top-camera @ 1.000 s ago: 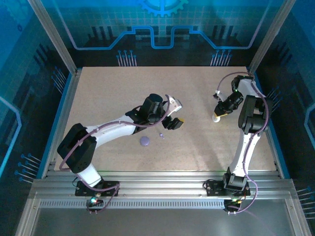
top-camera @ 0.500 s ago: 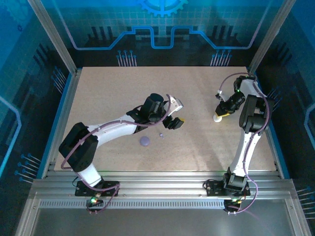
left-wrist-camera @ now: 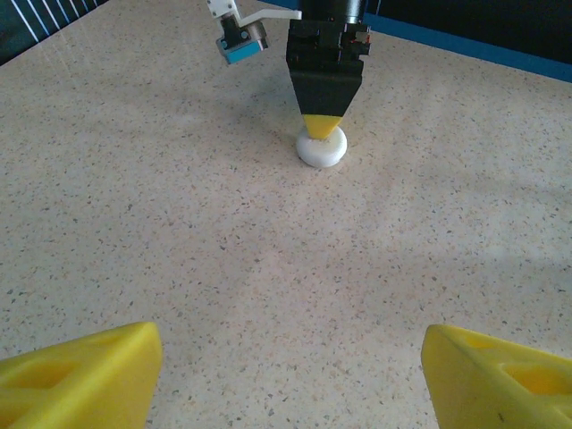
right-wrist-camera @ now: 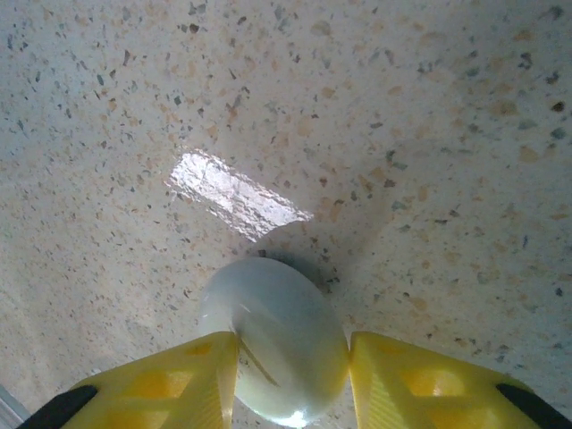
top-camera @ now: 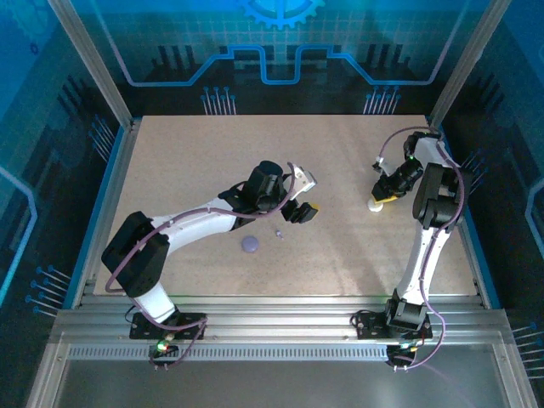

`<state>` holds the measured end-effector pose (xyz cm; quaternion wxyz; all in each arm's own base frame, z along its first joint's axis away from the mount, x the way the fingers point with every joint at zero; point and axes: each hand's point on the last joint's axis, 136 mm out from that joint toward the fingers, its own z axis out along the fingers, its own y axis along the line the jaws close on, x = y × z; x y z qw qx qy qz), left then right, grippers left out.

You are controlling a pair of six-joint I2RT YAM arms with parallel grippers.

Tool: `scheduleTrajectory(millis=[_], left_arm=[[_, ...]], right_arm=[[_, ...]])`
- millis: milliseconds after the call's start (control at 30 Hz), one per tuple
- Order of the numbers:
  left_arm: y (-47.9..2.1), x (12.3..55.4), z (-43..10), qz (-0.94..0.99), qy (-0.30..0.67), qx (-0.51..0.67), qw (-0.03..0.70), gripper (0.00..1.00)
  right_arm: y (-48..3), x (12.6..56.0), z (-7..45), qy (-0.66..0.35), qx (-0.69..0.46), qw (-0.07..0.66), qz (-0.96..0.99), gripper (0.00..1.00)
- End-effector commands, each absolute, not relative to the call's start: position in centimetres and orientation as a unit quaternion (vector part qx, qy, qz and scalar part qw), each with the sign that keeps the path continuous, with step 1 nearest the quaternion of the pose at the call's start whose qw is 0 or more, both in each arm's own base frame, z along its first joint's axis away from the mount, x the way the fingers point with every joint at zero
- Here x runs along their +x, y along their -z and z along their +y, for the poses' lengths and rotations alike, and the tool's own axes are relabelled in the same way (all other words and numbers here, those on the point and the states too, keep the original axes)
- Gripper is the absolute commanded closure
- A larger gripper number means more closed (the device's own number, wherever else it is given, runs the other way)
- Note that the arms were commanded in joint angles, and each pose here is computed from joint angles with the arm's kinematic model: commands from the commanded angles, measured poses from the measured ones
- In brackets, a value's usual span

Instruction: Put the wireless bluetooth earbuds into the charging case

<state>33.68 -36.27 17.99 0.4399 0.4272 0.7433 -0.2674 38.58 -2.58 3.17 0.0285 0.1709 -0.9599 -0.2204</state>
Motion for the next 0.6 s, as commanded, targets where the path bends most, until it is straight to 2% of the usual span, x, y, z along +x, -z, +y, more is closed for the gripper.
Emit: scheduleTrajectory(millis=[0, 567], left_arm=[[-18.78, 33.7, -36.91, 0.738, 0.276, 0.43, 0.441, 0.23], [-19.15, 33.89, -37.19, 0.735, 0.279, 0.429, 0.444, 0.23]], right_arm=[[-3.08, 38.84, -3.52, 0.219, 0.156, 0.029, -0.963, 0.61], [-3.97, 39.11, -3.65, 0.21, 0.155, 0.016, -0.965, 0.59]])
